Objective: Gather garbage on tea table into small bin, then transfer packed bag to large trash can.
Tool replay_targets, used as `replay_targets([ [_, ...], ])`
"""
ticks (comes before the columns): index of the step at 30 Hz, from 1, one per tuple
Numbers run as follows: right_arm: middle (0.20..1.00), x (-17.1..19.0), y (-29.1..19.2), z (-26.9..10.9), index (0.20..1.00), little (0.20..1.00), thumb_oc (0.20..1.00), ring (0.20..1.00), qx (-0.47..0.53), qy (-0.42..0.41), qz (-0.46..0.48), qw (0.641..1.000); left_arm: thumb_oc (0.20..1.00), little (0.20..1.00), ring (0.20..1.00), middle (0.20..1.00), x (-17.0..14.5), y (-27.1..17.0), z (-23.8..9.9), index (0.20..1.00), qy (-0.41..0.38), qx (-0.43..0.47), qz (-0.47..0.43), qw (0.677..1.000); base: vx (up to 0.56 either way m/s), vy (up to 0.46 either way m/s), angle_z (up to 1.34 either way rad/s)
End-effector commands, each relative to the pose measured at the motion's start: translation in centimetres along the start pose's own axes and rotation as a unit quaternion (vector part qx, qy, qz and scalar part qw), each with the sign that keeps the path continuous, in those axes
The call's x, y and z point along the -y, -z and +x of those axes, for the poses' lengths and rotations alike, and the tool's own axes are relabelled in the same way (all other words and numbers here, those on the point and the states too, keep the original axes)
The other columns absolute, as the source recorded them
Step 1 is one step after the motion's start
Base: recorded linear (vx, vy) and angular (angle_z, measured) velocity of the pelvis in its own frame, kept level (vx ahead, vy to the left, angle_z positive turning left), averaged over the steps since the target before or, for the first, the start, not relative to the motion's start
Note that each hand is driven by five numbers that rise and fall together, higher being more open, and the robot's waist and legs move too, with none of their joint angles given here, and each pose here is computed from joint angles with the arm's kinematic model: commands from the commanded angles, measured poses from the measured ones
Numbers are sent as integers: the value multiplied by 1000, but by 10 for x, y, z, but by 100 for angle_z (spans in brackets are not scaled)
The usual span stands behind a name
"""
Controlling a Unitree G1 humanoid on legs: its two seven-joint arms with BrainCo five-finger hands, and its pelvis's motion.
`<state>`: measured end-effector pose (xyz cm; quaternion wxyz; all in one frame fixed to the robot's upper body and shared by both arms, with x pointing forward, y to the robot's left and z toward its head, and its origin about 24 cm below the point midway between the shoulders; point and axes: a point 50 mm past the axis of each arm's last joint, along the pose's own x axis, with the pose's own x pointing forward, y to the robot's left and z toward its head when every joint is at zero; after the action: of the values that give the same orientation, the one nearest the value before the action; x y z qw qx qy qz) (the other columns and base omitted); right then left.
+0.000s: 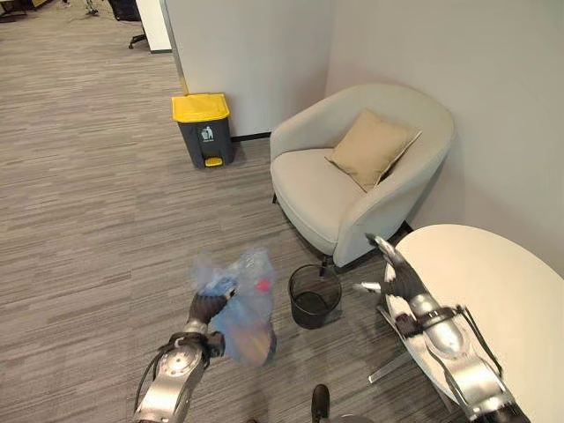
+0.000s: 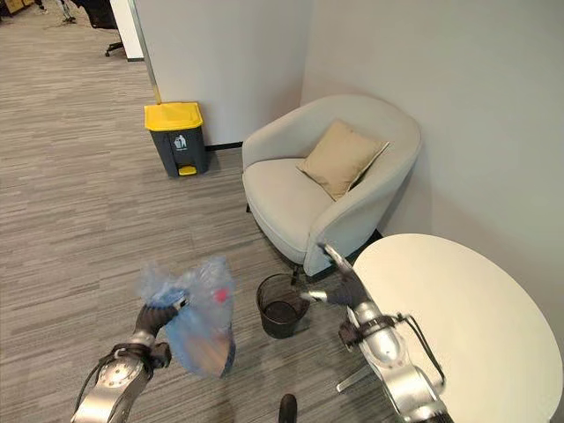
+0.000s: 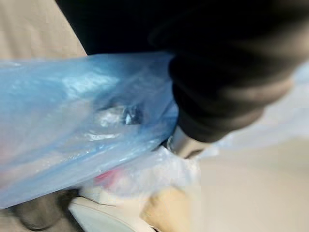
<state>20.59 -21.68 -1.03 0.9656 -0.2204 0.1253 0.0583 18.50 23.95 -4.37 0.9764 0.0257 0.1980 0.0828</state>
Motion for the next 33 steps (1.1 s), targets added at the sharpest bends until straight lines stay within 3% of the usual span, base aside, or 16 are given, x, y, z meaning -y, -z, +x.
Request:
replay_targets([
  [1, 1000, 4, -39, 18, 1000, 1000, 1000, 1000, 84, -6, 2, 996, 200, 200, 200, 200, -4, -30, 12, 200, 16, 66, 2, 998, 0, 0, 0],
  [5, 1000, 5, 10, 9, 1000, 1000, 1000, 1000, -20, 1, 24, 1000, 200, 200, 200, 200, -32, -9, 3, 200, -17, 20, 44, 999, -4, -7, 1],
  [11, 1000, 11, 24, 5, 1000, 1000, 1000, 1000, -52, 14, 28, 998, 200, 200, 200, 200, -52, 9, -9, 200, -60, -16, 38, 997, -71, -44, 9],
  [22, 1000, 21, 28, 8, 1000, 1000, 1000, 1000, -59, 55, 31, 996, 200, 200, 200, 200, -45, -6, 8, 200, -58, 11, 24, 998, -109, -6, 48],
  [33, 1000, 6, 24, 17, 1000, 1000, 1000, 1000, -60, 48, 46, 996, 200, 200, 200, 200, -39, -20, 16, 200, -42, 32, 55, 997, 100, 165, 47],
])
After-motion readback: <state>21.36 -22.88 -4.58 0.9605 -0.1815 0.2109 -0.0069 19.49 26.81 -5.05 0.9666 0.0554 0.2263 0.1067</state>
